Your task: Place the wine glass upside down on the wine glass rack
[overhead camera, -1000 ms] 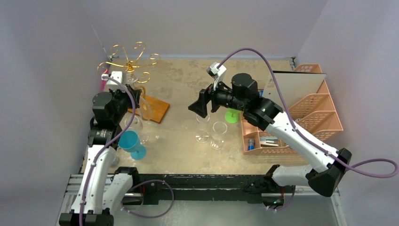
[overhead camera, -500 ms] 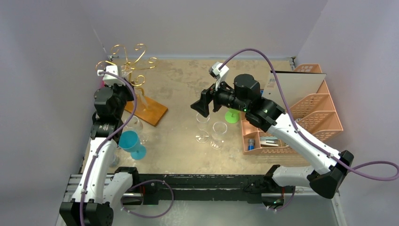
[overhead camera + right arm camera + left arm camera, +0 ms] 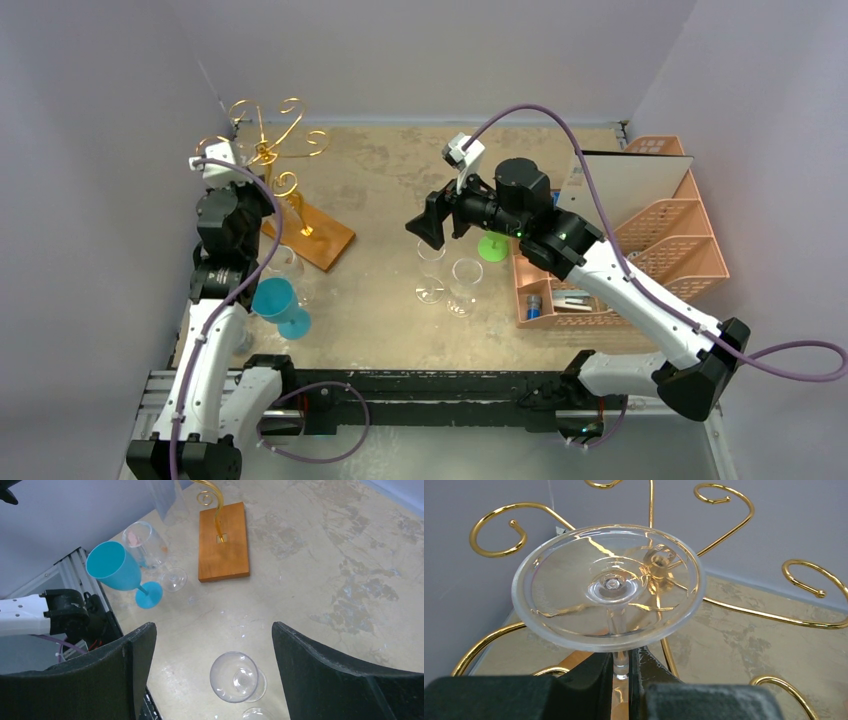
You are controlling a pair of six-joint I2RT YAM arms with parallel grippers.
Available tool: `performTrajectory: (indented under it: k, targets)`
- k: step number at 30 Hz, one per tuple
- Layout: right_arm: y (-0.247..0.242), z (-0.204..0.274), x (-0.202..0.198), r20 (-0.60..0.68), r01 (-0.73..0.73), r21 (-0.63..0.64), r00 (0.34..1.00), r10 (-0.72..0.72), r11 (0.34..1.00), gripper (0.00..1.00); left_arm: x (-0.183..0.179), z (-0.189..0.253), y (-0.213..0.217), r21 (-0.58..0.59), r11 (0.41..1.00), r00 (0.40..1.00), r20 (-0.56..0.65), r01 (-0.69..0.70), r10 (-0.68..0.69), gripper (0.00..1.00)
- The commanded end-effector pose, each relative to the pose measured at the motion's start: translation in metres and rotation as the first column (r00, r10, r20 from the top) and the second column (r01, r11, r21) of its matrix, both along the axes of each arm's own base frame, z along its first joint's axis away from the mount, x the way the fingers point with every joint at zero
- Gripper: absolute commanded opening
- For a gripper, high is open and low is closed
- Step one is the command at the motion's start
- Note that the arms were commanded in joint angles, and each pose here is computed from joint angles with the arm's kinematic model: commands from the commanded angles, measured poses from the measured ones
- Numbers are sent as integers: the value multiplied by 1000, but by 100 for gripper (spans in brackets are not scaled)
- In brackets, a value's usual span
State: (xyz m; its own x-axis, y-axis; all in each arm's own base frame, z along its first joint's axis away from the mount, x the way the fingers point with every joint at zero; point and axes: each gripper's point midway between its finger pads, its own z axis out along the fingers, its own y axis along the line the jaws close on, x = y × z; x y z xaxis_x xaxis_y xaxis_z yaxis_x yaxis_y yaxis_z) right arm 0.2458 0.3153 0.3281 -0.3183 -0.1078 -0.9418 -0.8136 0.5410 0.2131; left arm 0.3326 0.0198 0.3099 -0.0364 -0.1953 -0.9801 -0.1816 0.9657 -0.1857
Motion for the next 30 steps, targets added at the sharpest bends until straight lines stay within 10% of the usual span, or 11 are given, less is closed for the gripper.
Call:
performTrajectory:
  k: [1,17,30]
  targets:
    - [2,8,4,29,0,20,1000,-1,1000,87,-10,-1,12,-22,997,997,-8,-71,70,0]
    - [-1,14,-2,33,-10,34,999,9,999,88,-13,7,-46,21,959,959,-43,282,-281,0]
    - [3,18,-9,14,-44,62,999,43,997,88,-30,2,-30,88,972,974,-84,219,-212,0]
